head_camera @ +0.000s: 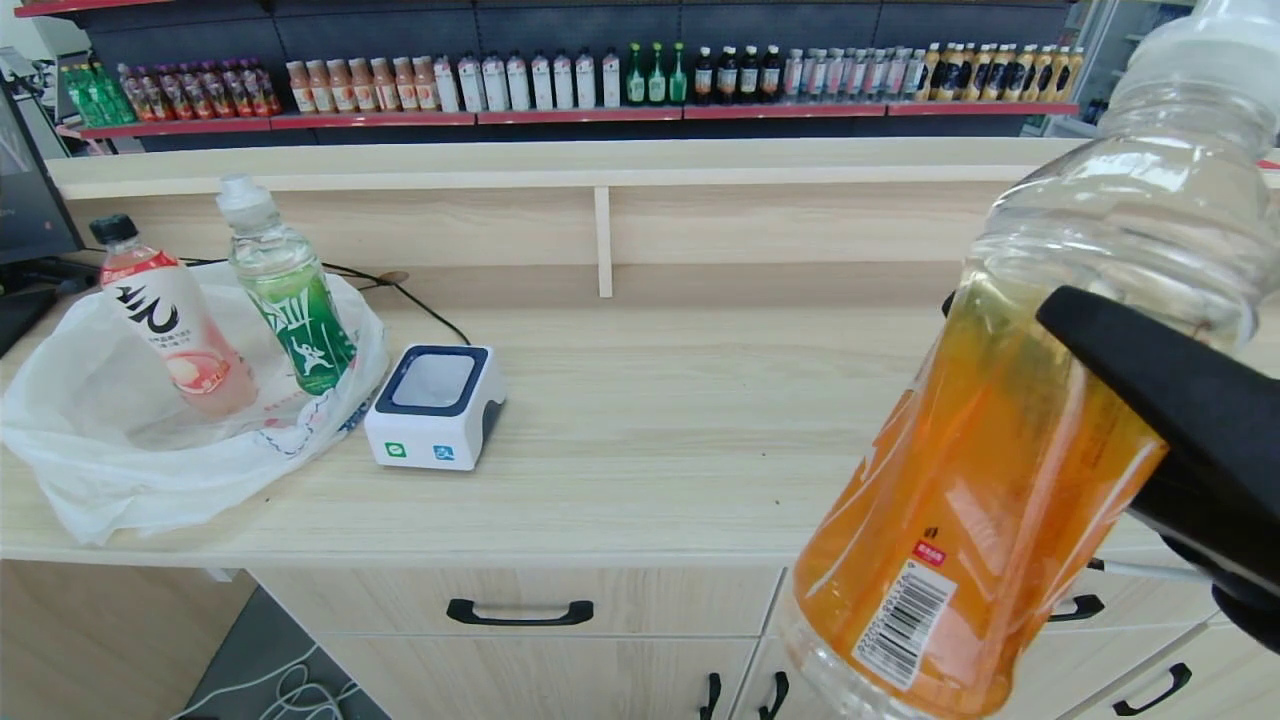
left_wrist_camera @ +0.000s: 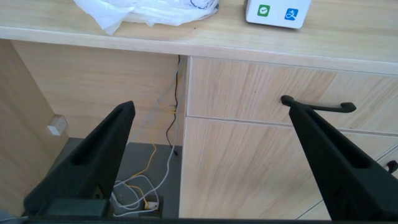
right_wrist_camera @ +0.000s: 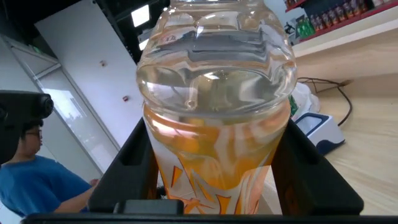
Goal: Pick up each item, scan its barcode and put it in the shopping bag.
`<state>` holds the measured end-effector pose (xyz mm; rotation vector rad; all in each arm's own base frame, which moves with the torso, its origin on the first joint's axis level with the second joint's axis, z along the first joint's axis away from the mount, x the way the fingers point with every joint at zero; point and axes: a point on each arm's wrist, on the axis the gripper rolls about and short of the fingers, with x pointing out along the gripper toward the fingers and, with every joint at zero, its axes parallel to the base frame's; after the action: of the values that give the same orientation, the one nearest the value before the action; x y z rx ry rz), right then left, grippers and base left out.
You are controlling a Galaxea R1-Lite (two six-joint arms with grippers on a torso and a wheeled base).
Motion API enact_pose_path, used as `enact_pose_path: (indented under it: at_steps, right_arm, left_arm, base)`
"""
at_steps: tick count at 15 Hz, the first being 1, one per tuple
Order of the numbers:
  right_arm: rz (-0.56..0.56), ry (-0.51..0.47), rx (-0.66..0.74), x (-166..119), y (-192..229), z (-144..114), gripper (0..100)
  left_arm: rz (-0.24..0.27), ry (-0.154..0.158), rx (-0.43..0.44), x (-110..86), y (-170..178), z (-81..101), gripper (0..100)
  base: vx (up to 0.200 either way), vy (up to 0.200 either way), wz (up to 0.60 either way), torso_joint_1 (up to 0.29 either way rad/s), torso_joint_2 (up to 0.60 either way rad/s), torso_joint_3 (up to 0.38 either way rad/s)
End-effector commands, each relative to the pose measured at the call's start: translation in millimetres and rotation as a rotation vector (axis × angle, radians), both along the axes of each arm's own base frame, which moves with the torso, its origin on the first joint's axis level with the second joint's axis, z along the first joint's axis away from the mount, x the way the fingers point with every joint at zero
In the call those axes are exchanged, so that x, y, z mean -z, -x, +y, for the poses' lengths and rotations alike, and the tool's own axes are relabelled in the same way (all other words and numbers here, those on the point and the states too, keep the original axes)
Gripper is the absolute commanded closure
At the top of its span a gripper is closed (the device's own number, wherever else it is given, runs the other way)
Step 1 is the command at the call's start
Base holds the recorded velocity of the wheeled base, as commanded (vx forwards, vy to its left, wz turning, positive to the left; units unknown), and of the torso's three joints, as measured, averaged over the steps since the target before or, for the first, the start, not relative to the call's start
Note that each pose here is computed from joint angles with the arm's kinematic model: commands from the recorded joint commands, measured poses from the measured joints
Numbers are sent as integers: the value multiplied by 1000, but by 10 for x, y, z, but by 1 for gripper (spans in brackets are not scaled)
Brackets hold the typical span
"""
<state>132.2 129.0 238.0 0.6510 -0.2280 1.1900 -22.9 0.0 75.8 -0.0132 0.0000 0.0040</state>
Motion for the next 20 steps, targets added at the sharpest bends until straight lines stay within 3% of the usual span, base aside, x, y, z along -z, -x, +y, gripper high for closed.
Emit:
enact_pose_path:
  at_steps: [1, 3, 9, 11, 16, 18, 20]
  right_arm:
    - [4, 61, 46, 126, -96, 43, 100]
    - [-8, 88, 76, 169, -131, 63, 100]
    - [-110, 268, 366, 404, -299, 128, 100]
    - [-122, 307, 522, 425, -408, 157, 100]
    - [-122, 467, 845, 572, -535, -157, 100]
    - [-132, 465, 948, 505, -611, -306, 100]
    - [-141, 453, 951, 475, -602, -324, 100]
  left_arm:
    - [0, 1, -1, 0, 0, 0, 0]
    - [0, 1, -1, 0, 0, 0, 0]
    - [0, 1, -1, 0, 0, 0, 0]
    - [0, 1, -1, 0, 0, 0, 0]
    - [0, 1, -1, 0, 0, 0, 0]
    - [0, 1, -1, 0, 0, 0, 0]
    - [0, 1, -1, 0, 0, 0, 0]
  base:
    - [0, 0, 0, 0, 0, 0]
    - [0, 0, 0, 0, 0, 0]
    - [0, 0, 0, 0, 0, 0]
    - [0, 0, 0, 0, 0, 0]
    - [0, 0, 0, 0, 0, 0]
    - [0, 0, 0, 0, 0, 0]
    - [0, 0, 0, 0, 0, 0]
